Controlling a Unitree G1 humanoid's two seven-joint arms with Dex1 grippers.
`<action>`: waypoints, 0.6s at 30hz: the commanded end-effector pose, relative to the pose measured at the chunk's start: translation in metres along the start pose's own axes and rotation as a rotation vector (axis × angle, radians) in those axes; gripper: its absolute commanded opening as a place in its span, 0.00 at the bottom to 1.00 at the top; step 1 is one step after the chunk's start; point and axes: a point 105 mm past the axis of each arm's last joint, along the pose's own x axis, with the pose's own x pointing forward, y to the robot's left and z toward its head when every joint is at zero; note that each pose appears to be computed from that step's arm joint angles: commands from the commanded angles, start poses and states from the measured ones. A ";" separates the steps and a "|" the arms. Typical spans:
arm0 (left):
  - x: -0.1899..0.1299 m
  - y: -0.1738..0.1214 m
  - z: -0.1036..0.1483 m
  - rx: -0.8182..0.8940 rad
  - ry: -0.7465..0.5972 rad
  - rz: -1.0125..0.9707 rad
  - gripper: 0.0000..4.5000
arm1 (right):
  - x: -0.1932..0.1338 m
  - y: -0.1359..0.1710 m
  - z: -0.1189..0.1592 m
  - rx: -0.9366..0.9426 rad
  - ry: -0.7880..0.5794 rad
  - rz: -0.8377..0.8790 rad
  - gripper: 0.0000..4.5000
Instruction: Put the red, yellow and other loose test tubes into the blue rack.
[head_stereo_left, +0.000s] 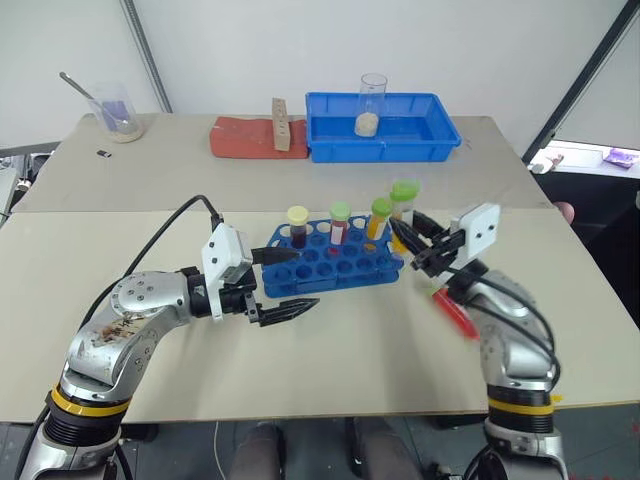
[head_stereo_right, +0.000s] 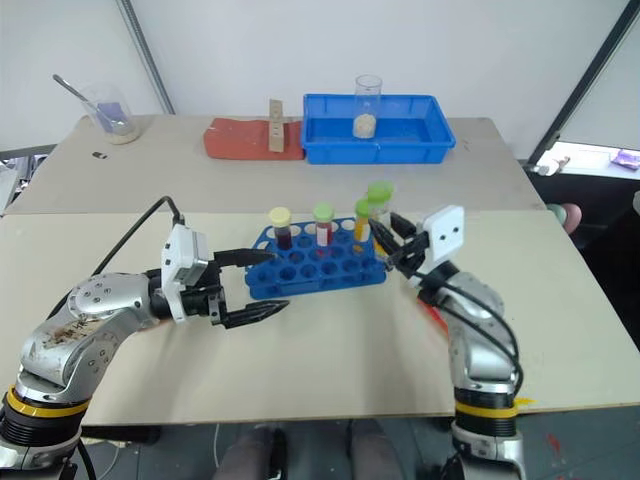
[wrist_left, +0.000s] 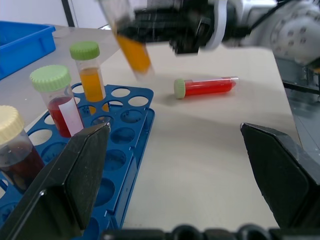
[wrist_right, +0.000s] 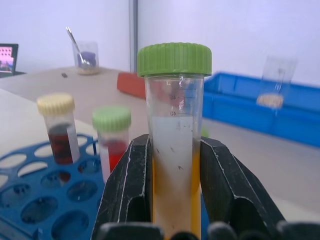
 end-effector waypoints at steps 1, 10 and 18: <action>0.001 -0.005 0.002 0.021 -0.018 -0.013 1.00 | 0.003 0.002 0.006 -0.040 -0.061 -0.022 0.21; 0.001 -0.007 -0.002 0.010 -0.020 -0.010 1.00 | 0.010 0.009 -0.010 -0.031 -0.058 -0.027 0.21; 0.001 -0.008 -0.004 -0.008 -0.025 -0.004 1.00 | 0.011 0.021 -0.018 -0.038 -0.080 -0.049 0.21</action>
